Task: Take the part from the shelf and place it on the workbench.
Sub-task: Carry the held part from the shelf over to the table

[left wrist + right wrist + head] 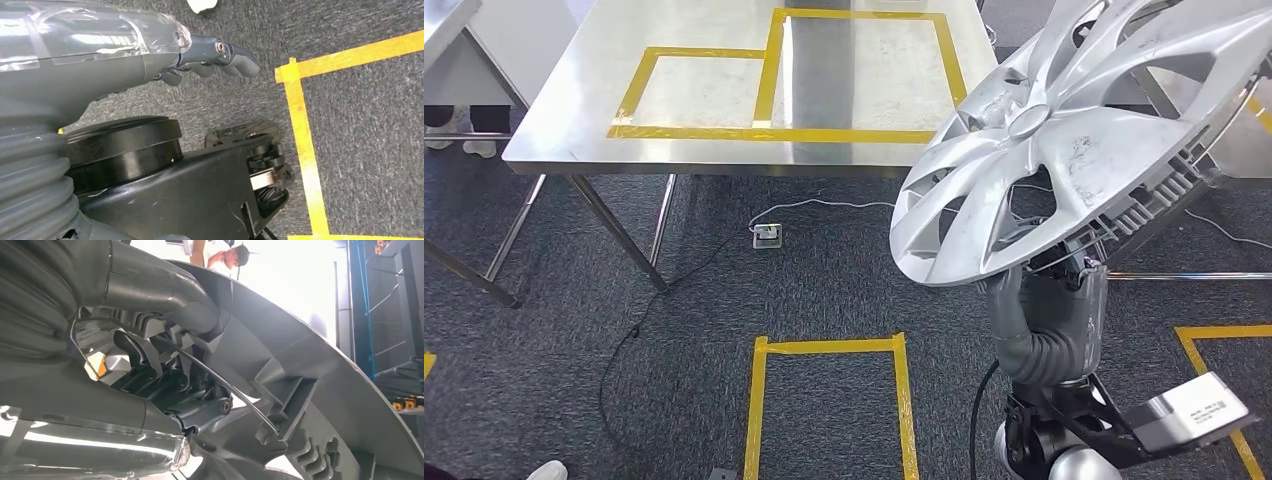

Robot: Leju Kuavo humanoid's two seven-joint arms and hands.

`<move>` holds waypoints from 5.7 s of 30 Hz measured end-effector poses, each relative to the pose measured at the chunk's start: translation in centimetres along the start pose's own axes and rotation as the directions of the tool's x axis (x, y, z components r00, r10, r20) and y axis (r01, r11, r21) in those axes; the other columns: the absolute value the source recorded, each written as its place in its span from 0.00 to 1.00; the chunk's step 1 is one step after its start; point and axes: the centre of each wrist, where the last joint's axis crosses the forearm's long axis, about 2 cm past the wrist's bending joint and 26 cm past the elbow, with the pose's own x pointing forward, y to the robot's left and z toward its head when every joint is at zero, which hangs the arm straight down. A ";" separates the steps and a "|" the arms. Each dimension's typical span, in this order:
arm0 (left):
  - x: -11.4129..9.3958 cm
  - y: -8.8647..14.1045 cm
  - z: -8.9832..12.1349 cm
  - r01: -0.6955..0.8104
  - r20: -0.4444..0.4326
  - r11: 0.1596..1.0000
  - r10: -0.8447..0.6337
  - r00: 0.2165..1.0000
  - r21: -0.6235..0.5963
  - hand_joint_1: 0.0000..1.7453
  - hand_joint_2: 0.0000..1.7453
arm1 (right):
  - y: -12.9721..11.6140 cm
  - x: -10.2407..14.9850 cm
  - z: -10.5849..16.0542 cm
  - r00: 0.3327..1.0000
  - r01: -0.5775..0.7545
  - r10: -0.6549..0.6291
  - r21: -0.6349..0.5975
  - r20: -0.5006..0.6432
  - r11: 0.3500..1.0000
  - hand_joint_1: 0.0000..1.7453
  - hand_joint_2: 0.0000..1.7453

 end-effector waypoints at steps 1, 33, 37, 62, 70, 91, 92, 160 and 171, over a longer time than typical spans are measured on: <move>0.0 0.0 0.0 0.000 -0.002 1.000 0.000 1.000 -0.002 0.00 1.00 | 0.0 0.0 0.1 1.000 0.002 -0.002 0.001 0.000 1.000 1.00 1.00; 0.1 0.2 0.0 0.003 0.002 1.000 -0.003 1.000 0.003 0.00 1.00 | 0.2 -0.1 0.6 1.000 0.014 -0.014 0.008 0.001 1.000 1.00 1.00; 0.1 0.1 0.0 0.003 0.001 1.000 -0.003 1.000 0.002 0.00 1.00 | 0.3 -0.2 0.8 1.000 0.013 -0.013 0.008 -0.010 1.000 1.00 1.00; -0.2 0.3 -0.1 0.011 -0.007 1.000 -0.011 1.000 0.009 0.00 1.00 | 0.3 -0.4 0.7 1.000 0.011 -0.011 0.011 -0.007 1.000 1.00 1.00; -0.1 0.1 0.0 0.010 -0.007 1.000 -0.010 1.000 0.006 0.00 1.00 | 0.3 -0.6 0.9 1.000 0.009 -0.009 0.009 -0.017 1.000 1.00 1.00; -0.3 0.3 -0.1 0.011 -0.015 1.000 -0.011 1.000 0.010 0.00 1.00 | 0.4 -0.8 0.9 1.000 0.010 -0.010 0.003 -0.018 1.000 1.00 1.00; -0.2 0.3 -0.1 0.011 -0.015 1.000 -0.010 1.000 0.010 0.00 1.00 | 0.4 -0.8 0.9 1.000 0.010 -0.010 0.003 -0.018 1.000 1.00 1.00; -0.2 0.2 0.0 0.012 -0.013 1.000 -0.012 1.000 0.009 0.00 1.00 | 0.1 -1.1 0.7 1.000 0.009 -0.009 -0.010 -0.023 1.000 1.00 1.00; 0.0 0.2 -0.1 0.011 -0.010 1.000 -0.011 1.000 0.009 0.00 1.00 | 0.1 -1.1 0.6 1.000 0.010 -0.010 -0.010 -0.022 1.000 1.00 1.00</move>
